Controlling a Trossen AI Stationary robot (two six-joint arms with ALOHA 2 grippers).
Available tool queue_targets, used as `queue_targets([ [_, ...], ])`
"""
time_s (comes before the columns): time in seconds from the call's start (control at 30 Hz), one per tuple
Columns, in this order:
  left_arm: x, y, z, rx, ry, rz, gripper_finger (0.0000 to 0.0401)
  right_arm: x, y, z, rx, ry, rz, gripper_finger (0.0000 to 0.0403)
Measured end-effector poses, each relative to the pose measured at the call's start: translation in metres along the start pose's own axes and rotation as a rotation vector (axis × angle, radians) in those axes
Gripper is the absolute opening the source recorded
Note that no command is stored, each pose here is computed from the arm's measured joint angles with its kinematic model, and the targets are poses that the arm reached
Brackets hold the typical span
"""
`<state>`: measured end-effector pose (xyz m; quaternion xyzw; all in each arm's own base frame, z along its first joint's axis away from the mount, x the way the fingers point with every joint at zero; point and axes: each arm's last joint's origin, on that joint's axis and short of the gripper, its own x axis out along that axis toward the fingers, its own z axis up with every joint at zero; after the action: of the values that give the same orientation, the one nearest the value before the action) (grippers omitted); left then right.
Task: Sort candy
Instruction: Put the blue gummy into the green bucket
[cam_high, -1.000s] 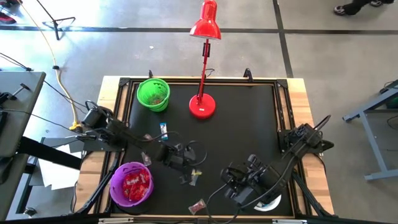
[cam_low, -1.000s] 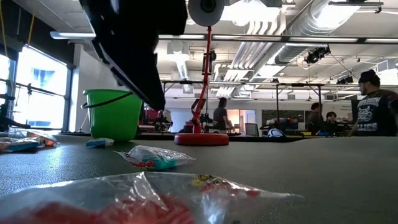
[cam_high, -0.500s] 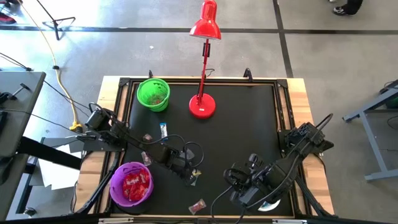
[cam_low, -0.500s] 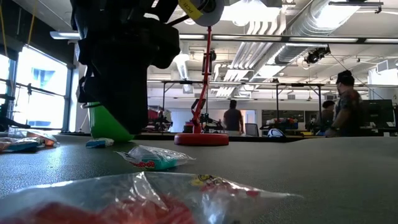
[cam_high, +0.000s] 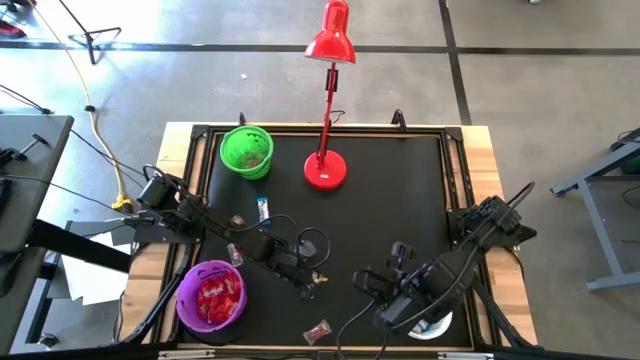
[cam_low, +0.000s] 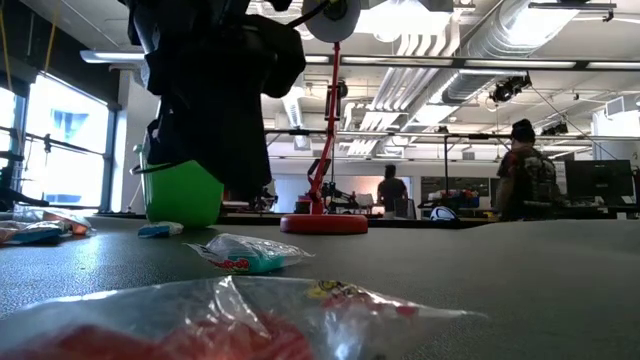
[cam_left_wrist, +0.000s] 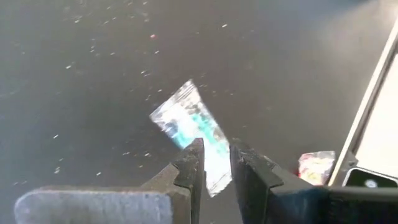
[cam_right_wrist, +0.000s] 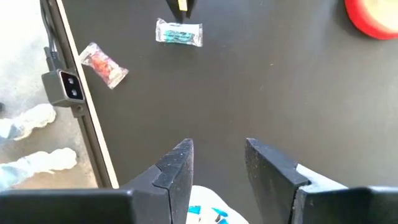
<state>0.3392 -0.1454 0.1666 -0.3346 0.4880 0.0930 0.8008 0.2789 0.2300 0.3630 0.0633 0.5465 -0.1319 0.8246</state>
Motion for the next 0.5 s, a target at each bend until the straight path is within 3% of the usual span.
queue_targets([
  [0.13, -0.0001, -0.0028, 0.0016, -0.001, -0.017, -0.029, 0.0063, 0.0008, -0.001, 0.0016, 0.015, 0.0, -0.002, 0.0142],
  [0.3, 0.0, -0.0026, 0.0015, -0.097, -0.014, -0.027, 0.0063, 0.0007, 0.0004, 0.0021, 0.031, -0.005, 0.012, 0.0142],
  [0.5, 0.0, -0.0023, 0.0018, -0.089, -0.024, -0.021, 0.0063, 0.0017, 0.0005, 0.0047, 0.042, -0.014, 0.022, 0.0142],
])
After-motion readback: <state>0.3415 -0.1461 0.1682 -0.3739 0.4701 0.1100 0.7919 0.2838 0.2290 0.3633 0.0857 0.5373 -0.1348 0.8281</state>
